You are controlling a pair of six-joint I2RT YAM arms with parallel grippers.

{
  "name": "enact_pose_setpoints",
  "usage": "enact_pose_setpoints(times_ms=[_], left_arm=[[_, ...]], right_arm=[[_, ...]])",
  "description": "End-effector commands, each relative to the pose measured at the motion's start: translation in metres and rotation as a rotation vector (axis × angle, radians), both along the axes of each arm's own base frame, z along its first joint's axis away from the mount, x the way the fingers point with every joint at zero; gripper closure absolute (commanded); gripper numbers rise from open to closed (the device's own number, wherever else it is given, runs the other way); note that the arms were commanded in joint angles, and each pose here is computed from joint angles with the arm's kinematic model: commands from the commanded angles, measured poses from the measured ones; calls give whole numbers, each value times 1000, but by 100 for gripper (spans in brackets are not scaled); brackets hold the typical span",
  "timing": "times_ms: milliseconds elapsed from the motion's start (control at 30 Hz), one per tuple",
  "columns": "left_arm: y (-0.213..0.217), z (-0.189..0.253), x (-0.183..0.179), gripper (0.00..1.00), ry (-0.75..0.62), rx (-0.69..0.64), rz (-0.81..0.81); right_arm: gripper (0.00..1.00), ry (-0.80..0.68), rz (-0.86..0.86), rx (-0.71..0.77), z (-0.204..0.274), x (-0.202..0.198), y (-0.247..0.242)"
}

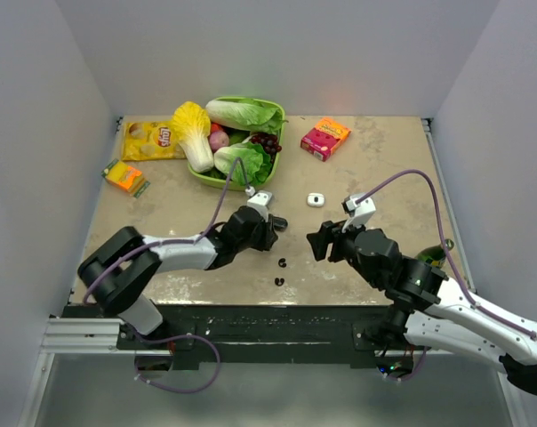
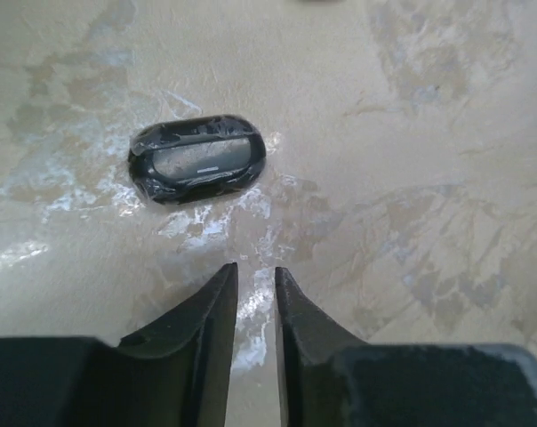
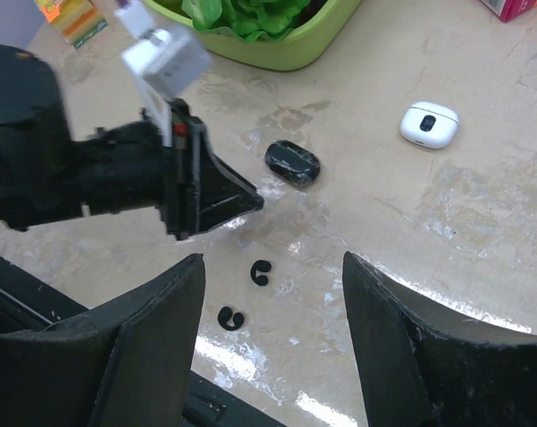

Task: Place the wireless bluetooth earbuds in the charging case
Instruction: Pick up the charging case at the center of the board.

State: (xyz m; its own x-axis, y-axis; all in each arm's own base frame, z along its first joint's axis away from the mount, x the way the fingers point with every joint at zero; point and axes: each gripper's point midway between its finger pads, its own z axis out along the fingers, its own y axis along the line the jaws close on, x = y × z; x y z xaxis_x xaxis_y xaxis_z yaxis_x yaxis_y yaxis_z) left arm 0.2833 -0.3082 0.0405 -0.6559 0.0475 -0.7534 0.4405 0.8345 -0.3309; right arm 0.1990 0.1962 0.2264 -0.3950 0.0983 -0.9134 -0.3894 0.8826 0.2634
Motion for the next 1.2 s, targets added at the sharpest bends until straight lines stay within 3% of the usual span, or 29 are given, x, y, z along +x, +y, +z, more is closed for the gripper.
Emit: enact_pose_setpoints(times_ms=[0,33,67,133,167,333,600,767,1167], left_arm=[[19,55,7,67,-115,-77,132],[25,64,7,63,-121,-130,185],[31,65,8,38,-111,-155,243],[54,59,16,6,-48,-210,415],[55,57,18,0,-36,-217,405],[29,53,20,0,-11,-120,234],[7,57,37,0,-27,-1,229],[6,24,33,0,52,188,225],[9,-4,40,0,94,311,289]], right_arm=[[34,-37,-46,30,15,6,-6],[34,-38,-47,28,15,7,-5],[34,-39,-49,31,15,7,-5],[34,-38,-48,42,18,7,-4],[34,-38,-47,45,19,7,-3],[34,-37,-41,54,23,5,-4],[34,-37,-34,58,26,4,-3],[34,-32,-23,57,25,4,0],[34,-29,-14,63,25,4,3]])
